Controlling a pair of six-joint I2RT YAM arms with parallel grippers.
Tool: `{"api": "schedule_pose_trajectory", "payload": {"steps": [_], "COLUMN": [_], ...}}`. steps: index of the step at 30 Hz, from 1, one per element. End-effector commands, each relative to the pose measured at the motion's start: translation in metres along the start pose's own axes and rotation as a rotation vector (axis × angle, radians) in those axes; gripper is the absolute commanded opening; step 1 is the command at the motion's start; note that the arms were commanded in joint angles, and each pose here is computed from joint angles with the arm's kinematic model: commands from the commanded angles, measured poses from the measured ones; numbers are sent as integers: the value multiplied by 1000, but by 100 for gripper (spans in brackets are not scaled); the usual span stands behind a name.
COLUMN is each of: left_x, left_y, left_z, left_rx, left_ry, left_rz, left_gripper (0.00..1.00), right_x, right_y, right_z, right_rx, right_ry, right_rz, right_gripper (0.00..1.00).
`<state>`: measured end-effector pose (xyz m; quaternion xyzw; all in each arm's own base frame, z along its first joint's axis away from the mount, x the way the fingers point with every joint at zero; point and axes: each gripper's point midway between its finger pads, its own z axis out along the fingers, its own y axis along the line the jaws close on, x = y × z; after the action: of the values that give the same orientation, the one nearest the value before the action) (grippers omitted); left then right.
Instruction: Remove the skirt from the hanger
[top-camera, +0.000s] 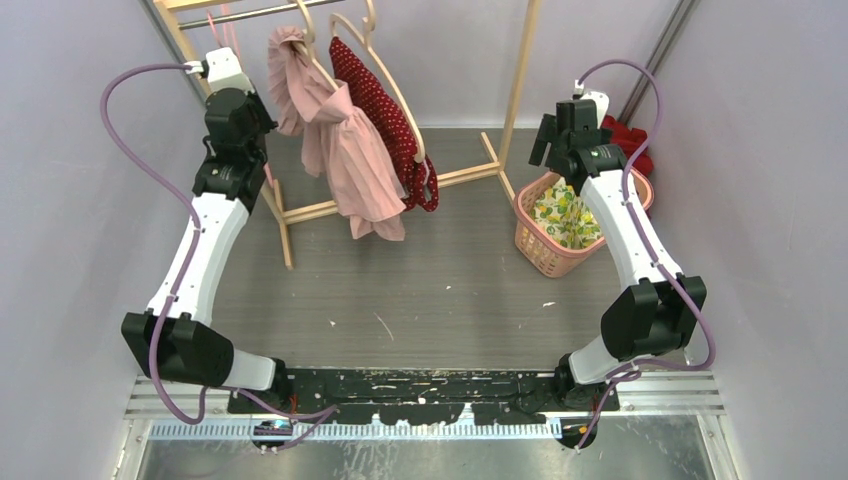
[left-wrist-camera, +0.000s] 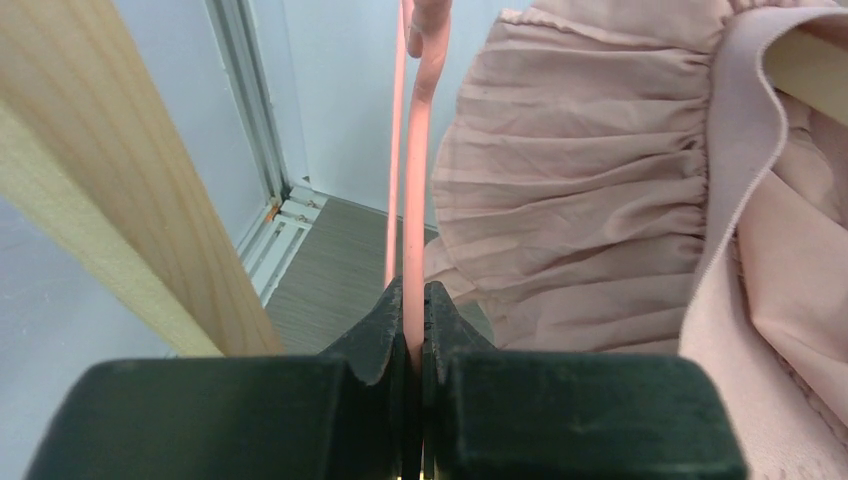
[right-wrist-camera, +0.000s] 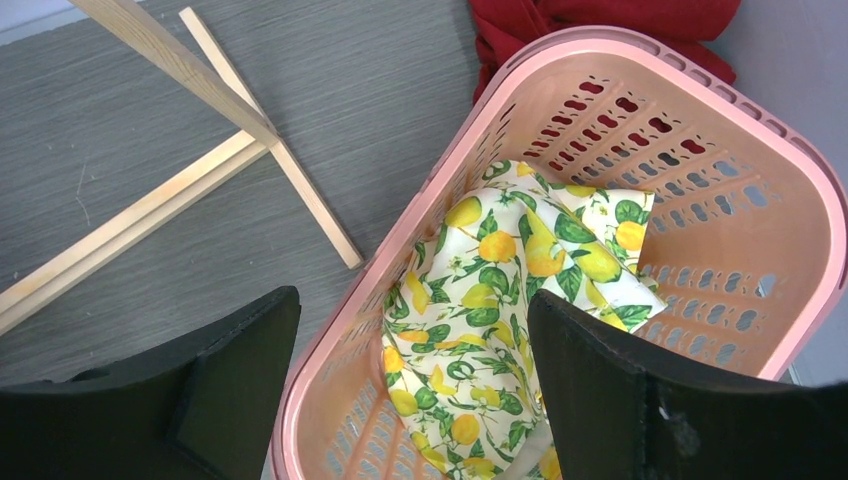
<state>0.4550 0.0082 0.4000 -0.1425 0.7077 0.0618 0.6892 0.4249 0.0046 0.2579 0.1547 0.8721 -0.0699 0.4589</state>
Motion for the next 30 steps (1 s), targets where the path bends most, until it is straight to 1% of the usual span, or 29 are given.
{"api": "schedule_pose_trajectory", "payload": {"steps": [1, 8, 11, 12, 14, 15, 18, 24, 26, 27, 29, 30], "left_x": [-11, -5, 1, 3, 3, 3, 1, -16, -30, -32, -35, -37], "left_y": [21, 41, 40, 39, 34, 32, 29, 30, 35, 37, 42, 44], "left_z": [-3, -9, -10, -10, -10, -10, -14, -28, -42, -46, -55, -60], "left_rx": [-44, -96, -86, -77, -55, -42, -12, 14, 13, 8, 0, -4], "left_ry": [-33, -15, 6, 17, 29, 32, 30, -10, -43, -49, -56, -61], "left_rz": [-74, -70, -62, -58, -53, -51, -40, -3, -2, 0, 5, 3], "left_gripper": [0, 0, 0, 2, 12, 20, 30, 69, 72, 77, 92, 96], "right_x": [-15, -12, -12, -11, -11, -11, -10, -7, -6, -5, -2, 0], "right_y": [2, 2, 1, 0, 1, 2, 1, 4, 5, 5, 4, 4], "right_z": [-10, -9, -10, -9, -10, -11, -11, -10, -9, -9, -9, -8], "right_rx": [-22, -24, -21, -20, -25, -28, -28, -42, -46, -44, -42, -41], "right_ry": [-62, -57, -59, -58, -59, -57, -55, -47, -44, -42, -35, -30], "right_rz": [16, 17, 17, 18, 19, 20, 22, 23, 25, 25, 21, 19], "right_gripper": [89, 89, 89, 89, 89, 89, 89, 89, 88, 88, 88, 88]}}
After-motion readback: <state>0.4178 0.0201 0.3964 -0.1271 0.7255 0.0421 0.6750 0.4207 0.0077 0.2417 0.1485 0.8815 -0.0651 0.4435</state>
